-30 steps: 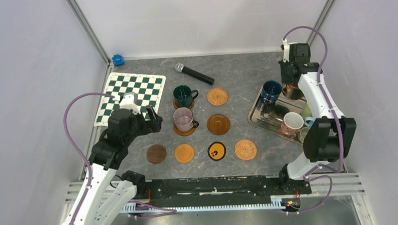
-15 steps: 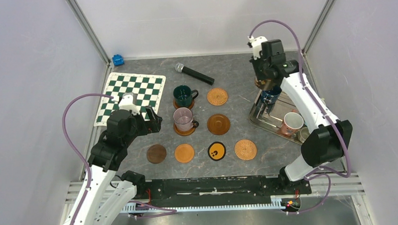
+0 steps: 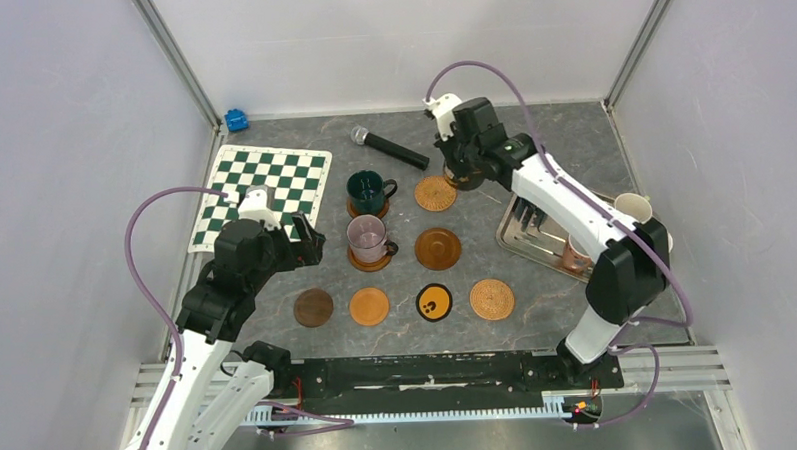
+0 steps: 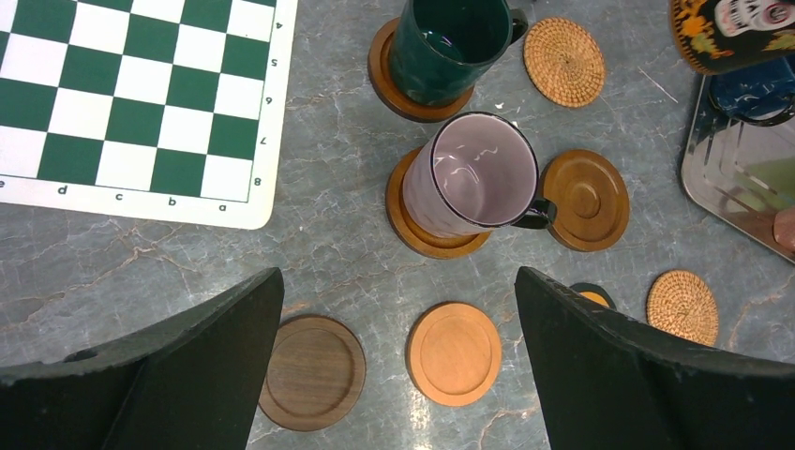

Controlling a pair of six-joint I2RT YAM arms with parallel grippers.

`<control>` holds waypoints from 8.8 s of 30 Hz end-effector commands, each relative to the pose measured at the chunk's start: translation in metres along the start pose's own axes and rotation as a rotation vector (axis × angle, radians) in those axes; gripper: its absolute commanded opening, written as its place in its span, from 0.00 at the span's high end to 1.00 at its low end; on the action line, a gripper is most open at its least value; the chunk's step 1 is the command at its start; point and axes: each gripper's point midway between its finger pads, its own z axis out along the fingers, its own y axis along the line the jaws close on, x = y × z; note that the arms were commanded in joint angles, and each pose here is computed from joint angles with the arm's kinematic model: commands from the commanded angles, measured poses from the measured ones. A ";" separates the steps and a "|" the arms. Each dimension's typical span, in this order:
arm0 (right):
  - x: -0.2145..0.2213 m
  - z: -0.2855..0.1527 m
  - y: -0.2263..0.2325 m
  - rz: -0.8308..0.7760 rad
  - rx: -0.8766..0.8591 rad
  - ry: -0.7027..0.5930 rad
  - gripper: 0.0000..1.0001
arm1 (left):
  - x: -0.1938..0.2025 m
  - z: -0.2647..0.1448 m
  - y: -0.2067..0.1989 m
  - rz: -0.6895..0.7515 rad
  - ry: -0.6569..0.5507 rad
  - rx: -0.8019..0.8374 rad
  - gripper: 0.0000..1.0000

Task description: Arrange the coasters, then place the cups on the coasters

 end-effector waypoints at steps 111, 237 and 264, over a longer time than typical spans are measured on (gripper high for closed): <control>-0.035 0.117 0.052 0.317 0.211 -0.007 1.00 | -0.010 -0.002 0.003 0.068 -0.052 -0.018 0.00; 0.099 0.000 -0.126 0.261 0.240 0.116 1.00 | -0.008 0.000 0.003 0.066 -0.039 -0.019 0.00; 0.071 -0.044 0.115 -0.277 -0.424 -0.186 1.00 | -0.012 -0.005 0.005 0.062 -0.070 -0.025 0.00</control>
